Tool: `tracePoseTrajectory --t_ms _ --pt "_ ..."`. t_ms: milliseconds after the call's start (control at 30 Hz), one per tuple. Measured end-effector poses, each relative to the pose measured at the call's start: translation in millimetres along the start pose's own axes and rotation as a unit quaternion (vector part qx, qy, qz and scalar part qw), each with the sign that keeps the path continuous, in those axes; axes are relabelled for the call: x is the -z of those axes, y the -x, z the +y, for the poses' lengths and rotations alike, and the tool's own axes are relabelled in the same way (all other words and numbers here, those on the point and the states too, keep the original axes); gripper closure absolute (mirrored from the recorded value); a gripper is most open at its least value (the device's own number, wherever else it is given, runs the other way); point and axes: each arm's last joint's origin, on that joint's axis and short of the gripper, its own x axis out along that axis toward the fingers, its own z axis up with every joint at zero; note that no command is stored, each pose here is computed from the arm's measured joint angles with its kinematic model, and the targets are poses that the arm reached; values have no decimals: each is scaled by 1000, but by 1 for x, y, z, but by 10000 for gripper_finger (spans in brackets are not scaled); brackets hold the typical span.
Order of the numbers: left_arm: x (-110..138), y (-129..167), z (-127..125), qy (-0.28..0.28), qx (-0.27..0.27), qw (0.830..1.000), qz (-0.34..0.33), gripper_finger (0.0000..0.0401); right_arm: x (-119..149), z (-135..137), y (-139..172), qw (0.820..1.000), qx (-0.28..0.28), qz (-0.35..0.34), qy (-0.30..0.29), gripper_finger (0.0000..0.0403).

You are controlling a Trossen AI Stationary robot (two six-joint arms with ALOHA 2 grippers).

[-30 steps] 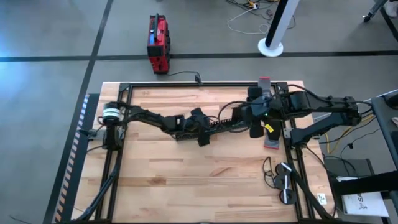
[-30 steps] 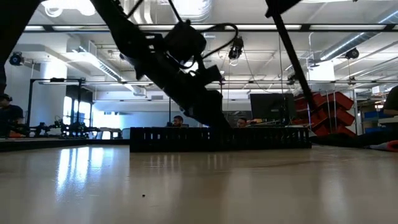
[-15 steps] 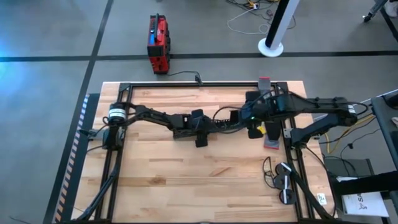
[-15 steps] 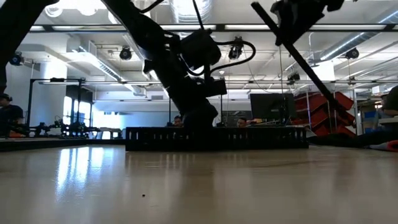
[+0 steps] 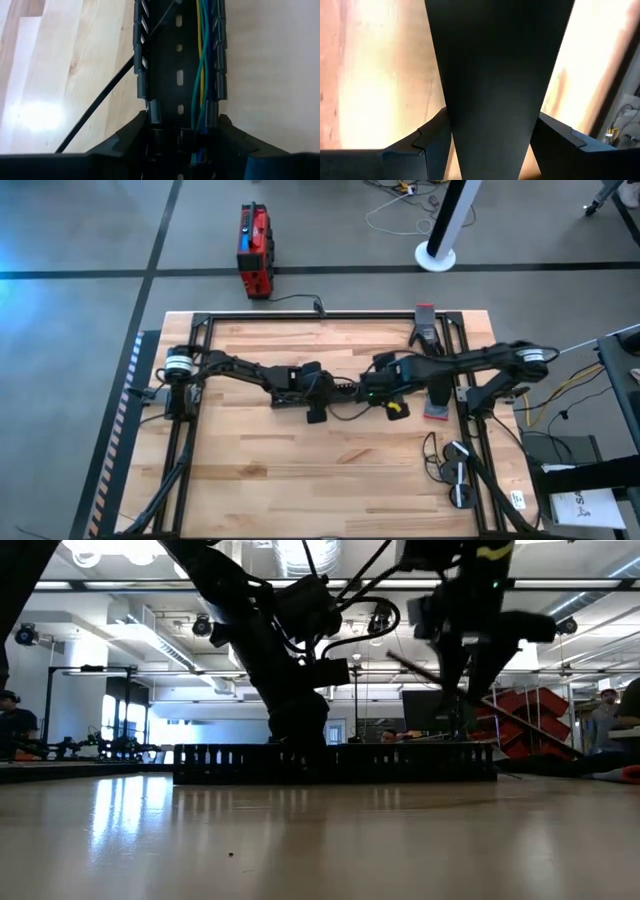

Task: Ziptie cables
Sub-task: Close the black cable duct

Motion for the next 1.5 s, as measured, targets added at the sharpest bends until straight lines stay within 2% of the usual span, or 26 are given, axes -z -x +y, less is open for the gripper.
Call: tracePoseTrajectory --t_ms 200,367,600,1000,1200,1333,1500 --pt "1 0 -5 -5 4 1000 -3 245 -18 3 -30 999 -21 36 26 190" --pt "3 0 -6 -6 6 1000 11 246 -27 6 -43 997 -44 55 42 190" --pt "9 3 -6 -2 6 999 39 248 -30 0 -38 997 -37 59 27 190" --pt "6 38 -7 -11 10 999 42 255 -37 -11 -50 998 -26 53 7 190" --pt "8 37 -9 -11 8 999 44 260 -38 -18 -51 999 -27 43 6 190" --pt "16 33 -10 -3 7 999 49 256 -37 -19 -48 999 -28 46 7 188" --pt "39 29 -11 -3 -15 997 81 263 -29 -21 -27 999 -36 24 -2 190"
